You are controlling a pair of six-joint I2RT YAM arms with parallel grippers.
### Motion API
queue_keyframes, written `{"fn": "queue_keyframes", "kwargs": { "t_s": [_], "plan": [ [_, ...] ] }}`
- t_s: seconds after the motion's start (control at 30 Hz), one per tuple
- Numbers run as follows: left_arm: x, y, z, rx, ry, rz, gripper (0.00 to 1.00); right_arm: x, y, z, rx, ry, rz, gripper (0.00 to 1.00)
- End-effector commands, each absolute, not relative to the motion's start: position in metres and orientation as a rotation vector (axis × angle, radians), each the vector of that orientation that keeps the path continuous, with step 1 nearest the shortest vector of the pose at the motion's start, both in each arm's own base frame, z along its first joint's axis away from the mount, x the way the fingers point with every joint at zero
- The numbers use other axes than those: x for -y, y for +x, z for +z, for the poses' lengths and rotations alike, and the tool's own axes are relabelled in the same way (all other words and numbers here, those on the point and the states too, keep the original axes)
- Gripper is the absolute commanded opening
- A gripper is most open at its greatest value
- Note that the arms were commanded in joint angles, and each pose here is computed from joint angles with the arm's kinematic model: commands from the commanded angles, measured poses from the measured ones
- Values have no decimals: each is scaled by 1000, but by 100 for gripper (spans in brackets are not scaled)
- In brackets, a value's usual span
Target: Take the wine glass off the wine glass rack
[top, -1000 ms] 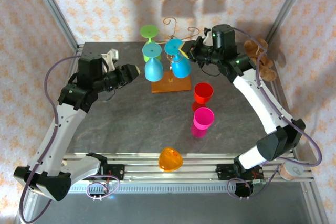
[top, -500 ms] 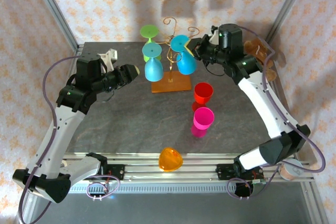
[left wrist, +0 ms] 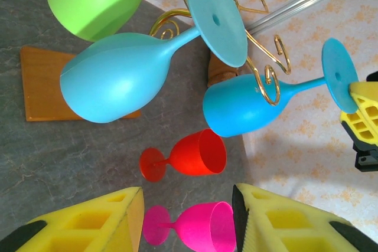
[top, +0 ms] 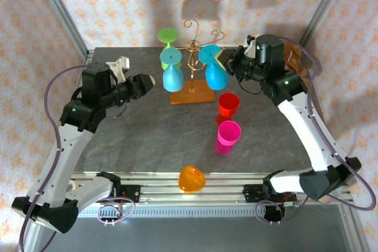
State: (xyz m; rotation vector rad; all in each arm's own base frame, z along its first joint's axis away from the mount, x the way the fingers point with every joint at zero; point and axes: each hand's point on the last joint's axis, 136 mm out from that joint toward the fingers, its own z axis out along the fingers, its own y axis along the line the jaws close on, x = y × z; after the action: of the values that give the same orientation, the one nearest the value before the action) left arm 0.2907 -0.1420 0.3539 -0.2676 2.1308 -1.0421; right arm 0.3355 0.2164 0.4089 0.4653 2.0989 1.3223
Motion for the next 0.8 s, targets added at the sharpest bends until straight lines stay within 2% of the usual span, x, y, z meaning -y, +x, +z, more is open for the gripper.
{"fn": "queue_keyframes", "kwargs": {
  "t_s": [0.0, 0.37, 0.77],
  "plan": [
    [134, 287, 348, -2138, -293, -1006, 44, -205, 320, 419, -2074, 432, 1296, 0],
    [118, 263, 321, -2242, -314, -880, 44, -207, 274, 413, -2137, 267, 1329, 0],
    [96, 225, 295, -2273, -362, -773, 44, -250, 219, 399, -2230, -53, 1325, 0]
  ]
}}
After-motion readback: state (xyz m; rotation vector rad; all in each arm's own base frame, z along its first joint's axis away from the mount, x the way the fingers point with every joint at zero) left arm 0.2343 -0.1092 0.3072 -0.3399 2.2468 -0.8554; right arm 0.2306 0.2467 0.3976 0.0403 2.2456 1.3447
